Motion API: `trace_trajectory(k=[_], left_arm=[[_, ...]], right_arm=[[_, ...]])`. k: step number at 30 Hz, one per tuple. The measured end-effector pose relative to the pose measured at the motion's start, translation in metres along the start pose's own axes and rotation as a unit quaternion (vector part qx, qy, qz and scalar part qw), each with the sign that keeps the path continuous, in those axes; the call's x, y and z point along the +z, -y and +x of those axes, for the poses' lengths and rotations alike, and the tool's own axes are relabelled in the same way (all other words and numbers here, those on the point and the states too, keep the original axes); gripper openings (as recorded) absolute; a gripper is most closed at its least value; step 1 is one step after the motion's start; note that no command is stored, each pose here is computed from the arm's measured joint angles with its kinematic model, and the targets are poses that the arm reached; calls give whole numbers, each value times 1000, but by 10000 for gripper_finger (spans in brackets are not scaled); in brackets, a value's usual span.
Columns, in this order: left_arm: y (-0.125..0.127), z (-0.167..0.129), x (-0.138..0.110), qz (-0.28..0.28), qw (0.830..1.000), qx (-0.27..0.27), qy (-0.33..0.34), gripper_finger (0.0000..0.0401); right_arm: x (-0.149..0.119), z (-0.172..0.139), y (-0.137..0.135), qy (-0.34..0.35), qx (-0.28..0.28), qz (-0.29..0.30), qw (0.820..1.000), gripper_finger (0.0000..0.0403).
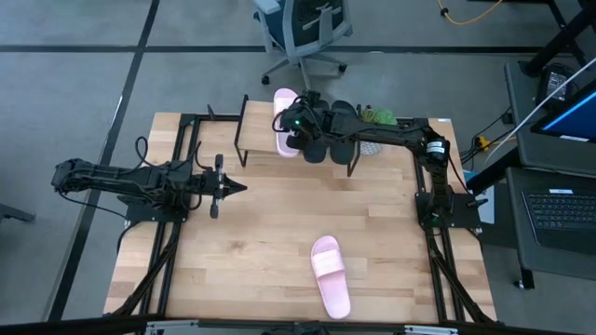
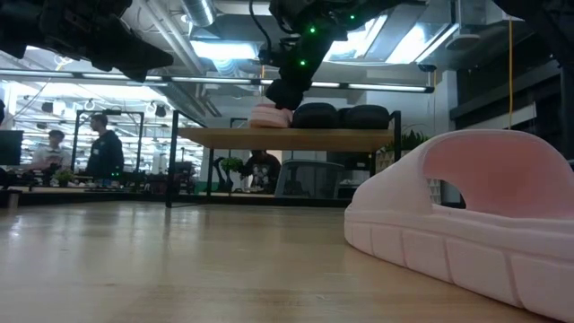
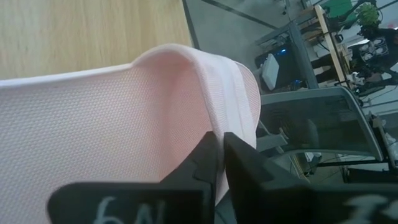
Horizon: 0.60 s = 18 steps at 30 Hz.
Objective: Pick and place slides into the shelf
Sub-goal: Put the left pink slides on the shelf
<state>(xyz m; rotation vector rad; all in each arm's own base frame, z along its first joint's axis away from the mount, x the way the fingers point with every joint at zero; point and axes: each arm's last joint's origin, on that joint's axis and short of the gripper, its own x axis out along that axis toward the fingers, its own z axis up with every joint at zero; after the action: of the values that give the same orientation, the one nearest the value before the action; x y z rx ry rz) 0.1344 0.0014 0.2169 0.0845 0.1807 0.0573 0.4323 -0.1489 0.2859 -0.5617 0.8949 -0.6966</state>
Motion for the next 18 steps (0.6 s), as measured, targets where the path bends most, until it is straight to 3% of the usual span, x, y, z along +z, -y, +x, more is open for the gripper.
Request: trace_trajectory(k=[18], left_arm=[[0,0,0,-11,1000,-4,0,3]], right_arm=[[-2,1,0,-7,4,-5,1000,47]])
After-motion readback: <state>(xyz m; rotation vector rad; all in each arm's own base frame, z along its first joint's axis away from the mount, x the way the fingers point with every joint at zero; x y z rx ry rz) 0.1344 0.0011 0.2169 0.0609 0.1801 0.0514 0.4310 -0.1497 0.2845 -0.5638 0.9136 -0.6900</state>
